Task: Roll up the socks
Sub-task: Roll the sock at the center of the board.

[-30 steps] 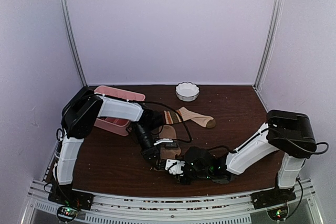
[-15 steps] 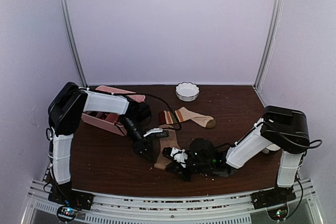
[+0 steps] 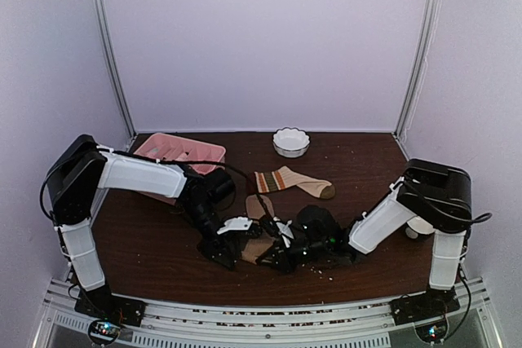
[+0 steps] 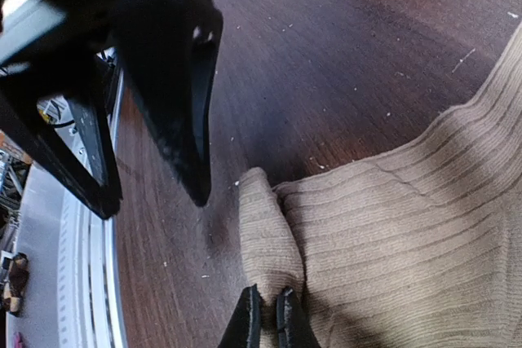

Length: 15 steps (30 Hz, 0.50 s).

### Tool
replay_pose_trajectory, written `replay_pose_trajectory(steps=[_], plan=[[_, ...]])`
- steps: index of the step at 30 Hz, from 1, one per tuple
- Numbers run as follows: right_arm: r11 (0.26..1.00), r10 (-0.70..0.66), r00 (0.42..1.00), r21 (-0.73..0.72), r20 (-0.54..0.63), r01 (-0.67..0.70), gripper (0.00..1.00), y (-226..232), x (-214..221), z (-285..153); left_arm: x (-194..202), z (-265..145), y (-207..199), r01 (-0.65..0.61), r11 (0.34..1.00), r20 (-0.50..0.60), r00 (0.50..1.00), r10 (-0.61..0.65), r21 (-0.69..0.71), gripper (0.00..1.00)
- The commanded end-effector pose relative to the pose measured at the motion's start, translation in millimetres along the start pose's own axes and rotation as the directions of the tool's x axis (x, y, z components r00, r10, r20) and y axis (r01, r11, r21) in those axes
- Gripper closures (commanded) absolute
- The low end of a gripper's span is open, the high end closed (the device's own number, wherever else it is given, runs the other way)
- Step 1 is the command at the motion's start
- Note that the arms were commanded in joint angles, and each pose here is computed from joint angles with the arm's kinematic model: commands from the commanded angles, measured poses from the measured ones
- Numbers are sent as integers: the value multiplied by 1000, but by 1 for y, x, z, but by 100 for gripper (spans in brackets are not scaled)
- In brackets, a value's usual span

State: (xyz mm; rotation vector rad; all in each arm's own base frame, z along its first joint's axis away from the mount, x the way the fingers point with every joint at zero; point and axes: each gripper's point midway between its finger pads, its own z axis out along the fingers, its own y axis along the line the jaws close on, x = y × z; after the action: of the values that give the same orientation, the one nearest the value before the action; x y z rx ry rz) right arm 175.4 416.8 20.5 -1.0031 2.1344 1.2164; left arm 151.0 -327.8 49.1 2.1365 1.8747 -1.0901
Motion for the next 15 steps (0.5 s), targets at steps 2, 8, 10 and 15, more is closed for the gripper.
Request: replay_pose_trajectory(steps=[2, 8, 10, 15], plan=[[939, 339, 909, 152, -244, -310, 100, -41, 92, -9, -13, 8, 13, -144, 983, -34, 989, 141, -110, 56], [919, 391, 874, 171, -288, -354, 100, -48, 109, -10, -19, 14, 25, -174, 974, -68, 984, 166, -143, 59], [915, 401, 865, 181, -302, -361, 100, -50, 113, -10, -22, 12, 24, -188, 970, -66, 982, 180, -152, 59], [897, 439, 840, 208, -319, -389, 100, -57, 123, -12, -30, 6, 13, -226, 964, -35, 974, 224, -140, 54]])
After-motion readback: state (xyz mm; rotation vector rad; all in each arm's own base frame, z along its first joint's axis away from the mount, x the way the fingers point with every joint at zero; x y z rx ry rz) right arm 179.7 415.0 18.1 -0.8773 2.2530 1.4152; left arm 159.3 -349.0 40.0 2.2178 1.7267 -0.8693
